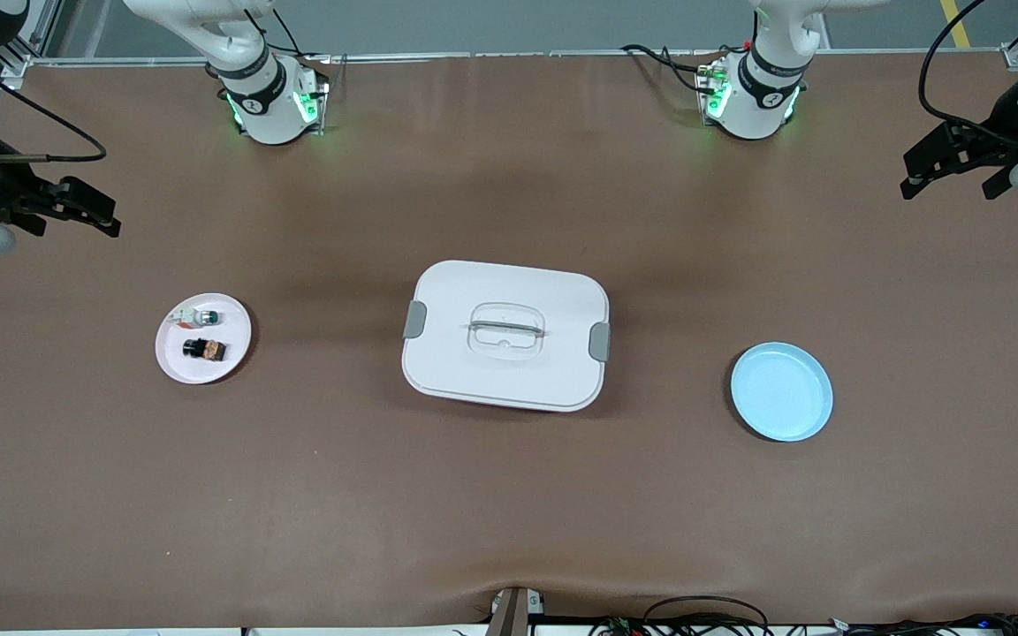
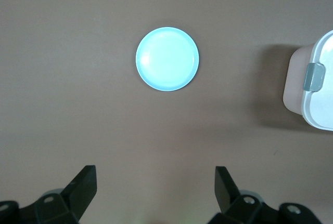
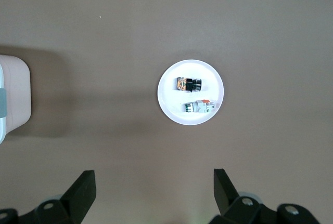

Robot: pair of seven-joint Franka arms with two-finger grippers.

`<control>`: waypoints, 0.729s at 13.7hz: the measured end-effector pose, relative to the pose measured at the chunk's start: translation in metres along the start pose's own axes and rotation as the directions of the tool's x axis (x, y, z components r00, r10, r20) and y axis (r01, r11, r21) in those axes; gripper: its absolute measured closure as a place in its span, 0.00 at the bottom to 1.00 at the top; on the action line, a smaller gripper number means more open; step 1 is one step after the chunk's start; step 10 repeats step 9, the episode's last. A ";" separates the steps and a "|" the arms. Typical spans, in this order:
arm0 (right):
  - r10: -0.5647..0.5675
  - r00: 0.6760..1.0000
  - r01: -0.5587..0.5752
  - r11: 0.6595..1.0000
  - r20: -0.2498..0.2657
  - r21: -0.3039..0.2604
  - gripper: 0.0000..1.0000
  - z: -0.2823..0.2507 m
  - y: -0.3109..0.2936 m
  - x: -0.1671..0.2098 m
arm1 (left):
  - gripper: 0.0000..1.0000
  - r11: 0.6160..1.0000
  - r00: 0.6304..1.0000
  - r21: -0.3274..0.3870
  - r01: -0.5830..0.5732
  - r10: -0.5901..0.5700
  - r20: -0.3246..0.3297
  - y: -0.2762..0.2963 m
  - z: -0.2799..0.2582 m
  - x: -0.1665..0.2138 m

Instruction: Transfer orange switch to right arm and place

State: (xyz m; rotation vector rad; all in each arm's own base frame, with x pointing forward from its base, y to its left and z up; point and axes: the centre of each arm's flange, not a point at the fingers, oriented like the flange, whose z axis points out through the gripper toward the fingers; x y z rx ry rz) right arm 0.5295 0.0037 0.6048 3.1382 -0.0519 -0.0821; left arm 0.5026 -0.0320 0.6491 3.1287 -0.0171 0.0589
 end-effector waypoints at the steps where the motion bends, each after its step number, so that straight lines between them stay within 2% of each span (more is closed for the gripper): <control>1: 0.002 1.000 -0.002 1.000 -0.001 0.000 0.00 -0.001 0.000 0.000 | 0.00 1.000 1.000 0.000 0.000 0.000 0.000 0.000 0.000 0.000; 7: 0.006 1.000 -0.006 1.000 -0.003 0.001 0.00 -0.002 0.001 -0.001 | 0.00 1.000 1.000 0.000 0.000 0.000 0.000 0.000 0.000 0.000; 10: 0.011 1.000 -0.010 1.000 -0.002 0.025 0.00 -0.002 0.000 -0.001 | 0.00 1.000 1.000 0.000 0.000 0.000 0.006 0.000 0.001 -0.001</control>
